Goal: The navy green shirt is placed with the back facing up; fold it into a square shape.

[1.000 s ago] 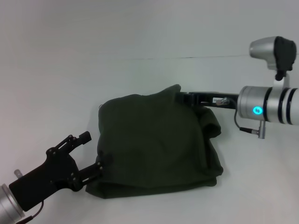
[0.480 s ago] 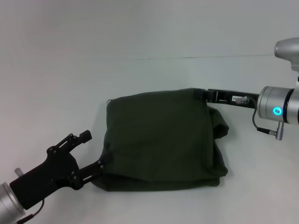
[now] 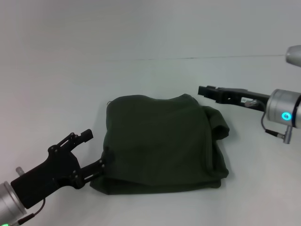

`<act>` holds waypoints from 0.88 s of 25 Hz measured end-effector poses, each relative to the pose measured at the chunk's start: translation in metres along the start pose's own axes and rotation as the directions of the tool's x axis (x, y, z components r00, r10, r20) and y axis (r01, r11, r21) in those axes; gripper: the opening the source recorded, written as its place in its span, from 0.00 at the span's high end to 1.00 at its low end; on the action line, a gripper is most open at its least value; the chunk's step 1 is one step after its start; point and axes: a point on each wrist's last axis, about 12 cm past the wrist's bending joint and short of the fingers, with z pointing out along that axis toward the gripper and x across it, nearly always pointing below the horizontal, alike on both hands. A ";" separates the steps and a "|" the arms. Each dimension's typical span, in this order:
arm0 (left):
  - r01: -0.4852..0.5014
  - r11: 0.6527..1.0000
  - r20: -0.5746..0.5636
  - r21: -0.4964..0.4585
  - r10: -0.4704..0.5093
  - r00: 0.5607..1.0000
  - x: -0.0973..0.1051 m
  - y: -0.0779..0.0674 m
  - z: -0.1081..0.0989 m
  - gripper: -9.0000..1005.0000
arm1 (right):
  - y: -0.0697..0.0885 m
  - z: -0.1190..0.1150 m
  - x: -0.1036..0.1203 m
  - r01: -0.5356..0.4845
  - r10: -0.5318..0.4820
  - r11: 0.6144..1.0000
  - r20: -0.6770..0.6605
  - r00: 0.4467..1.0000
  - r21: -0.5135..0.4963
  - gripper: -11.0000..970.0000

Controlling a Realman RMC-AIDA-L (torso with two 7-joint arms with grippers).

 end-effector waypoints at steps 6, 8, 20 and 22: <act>0.001 1.000 -0.001 -0.011 -0.001 1.000 0.000 0.001 0.000 0.12 | -0.007 -0.014 -0.001 -0.015 0.015 1.000 0.018 1.000 -0.019 0.64; 0.001 1.000 -0.003 -0.013 -0.001 1.000 0.000 0.002 0.000 0.12 | -0.006 -0.020 -0.002 -0.015 0.016 0.998 0.007 1.000 -0.064 0.53; 0.004 1.000 -0.001 -0.012 -0.004 1.000 0.000 0.001 0.001 0.12 | 0.001 -0.044 0.000 -0.029 0.007 0.972 -0.094 0.996 -0.233 0.44; 0.005 1.000 -0.001 -0.012 -0.005 1.000 0.000 0.001 0.001 0.12 | 0.003 -0.038 0.003 -0.014 -0.015 0.973 -0.123 0.992 -0.228 0.49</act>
